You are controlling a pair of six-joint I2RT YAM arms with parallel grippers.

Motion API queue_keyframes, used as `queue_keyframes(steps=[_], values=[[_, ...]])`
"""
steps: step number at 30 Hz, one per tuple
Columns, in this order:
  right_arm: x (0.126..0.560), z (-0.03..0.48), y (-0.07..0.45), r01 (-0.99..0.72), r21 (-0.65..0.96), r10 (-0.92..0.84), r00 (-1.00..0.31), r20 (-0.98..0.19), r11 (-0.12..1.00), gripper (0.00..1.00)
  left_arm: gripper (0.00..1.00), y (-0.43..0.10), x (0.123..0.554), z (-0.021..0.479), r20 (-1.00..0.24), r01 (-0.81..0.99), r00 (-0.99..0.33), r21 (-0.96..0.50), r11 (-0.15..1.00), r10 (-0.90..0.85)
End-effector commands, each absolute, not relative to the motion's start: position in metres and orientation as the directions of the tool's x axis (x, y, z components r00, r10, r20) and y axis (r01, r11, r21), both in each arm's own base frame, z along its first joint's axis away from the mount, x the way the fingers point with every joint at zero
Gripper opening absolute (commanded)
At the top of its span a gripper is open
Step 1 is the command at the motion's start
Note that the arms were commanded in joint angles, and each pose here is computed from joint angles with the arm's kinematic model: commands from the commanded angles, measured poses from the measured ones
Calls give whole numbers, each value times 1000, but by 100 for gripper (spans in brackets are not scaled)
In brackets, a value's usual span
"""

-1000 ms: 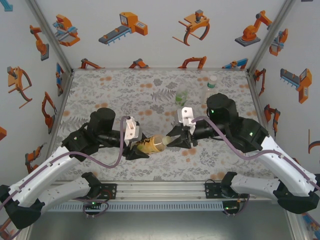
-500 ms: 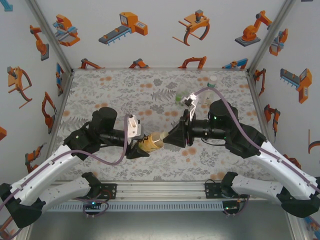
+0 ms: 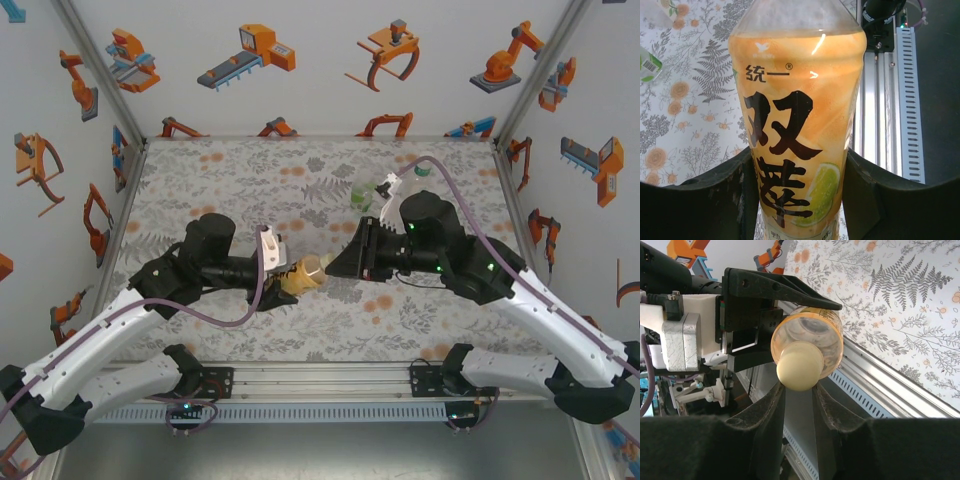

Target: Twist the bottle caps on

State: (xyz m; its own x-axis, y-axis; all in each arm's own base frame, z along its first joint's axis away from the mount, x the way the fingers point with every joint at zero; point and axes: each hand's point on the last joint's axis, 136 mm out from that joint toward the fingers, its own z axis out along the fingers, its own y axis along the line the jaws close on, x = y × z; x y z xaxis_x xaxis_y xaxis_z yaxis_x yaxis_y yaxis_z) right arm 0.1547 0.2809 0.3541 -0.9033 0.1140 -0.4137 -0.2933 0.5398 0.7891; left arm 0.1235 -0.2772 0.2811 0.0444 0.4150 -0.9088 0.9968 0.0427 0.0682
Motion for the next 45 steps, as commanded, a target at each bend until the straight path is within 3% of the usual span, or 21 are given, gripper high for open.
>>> queue_keyframes(steps=[1, 4, 8, 23, 32, 35, 40, 43, 45], values=[[169, 363, 271, -284, 761, 174, -871, -459, 583, 23, 1, -279, 118, 292, -916, 996, 81, 94, 12, 393], [169, 364, 274, -280, 767, 174, -876, -450, 577, 40, 0, -276, 123, 288, -906, 993, 76, 105, 47, 416], [170, 360, 280, -263, 777, 170, -888, -426, 572, 45, 0, -274, 130, 286, -899, 990, 65, 111, 83, 432], [181, 357, 292, -263, 782, 185, -883, -431, 565, 44, 1, -274, 132, 284, -894, 989, 63, 116, 94, 444], [182, 352, 296, -259, 779, 178, -887, -425, 571, 28, 3, -274, 133, 284, -894, 988, 65, 119, 95, 444], [183, 348, 296, -257, 772, 172, -889, -425, 581, 24, 15, -273, 133, 285, -895, 988, 65, 120, 98, 442], [187, 338, 294, -267, 733, 150, -881, -449, 625, 19, 59, -268, 137, 288, -897, 979, 64, 140, 145, 437], [195, 330, 294, -284, 690, 126, -869, -479, 666, 17, 70, -264, 138, 290, -899, 975, 67, 152, 165, 434], [201, 326, 295, -293, 660, 106, -863, -494, 692, 16, 72, -261, 138, 290, -897, 972, 63, 154, 175, 437]])
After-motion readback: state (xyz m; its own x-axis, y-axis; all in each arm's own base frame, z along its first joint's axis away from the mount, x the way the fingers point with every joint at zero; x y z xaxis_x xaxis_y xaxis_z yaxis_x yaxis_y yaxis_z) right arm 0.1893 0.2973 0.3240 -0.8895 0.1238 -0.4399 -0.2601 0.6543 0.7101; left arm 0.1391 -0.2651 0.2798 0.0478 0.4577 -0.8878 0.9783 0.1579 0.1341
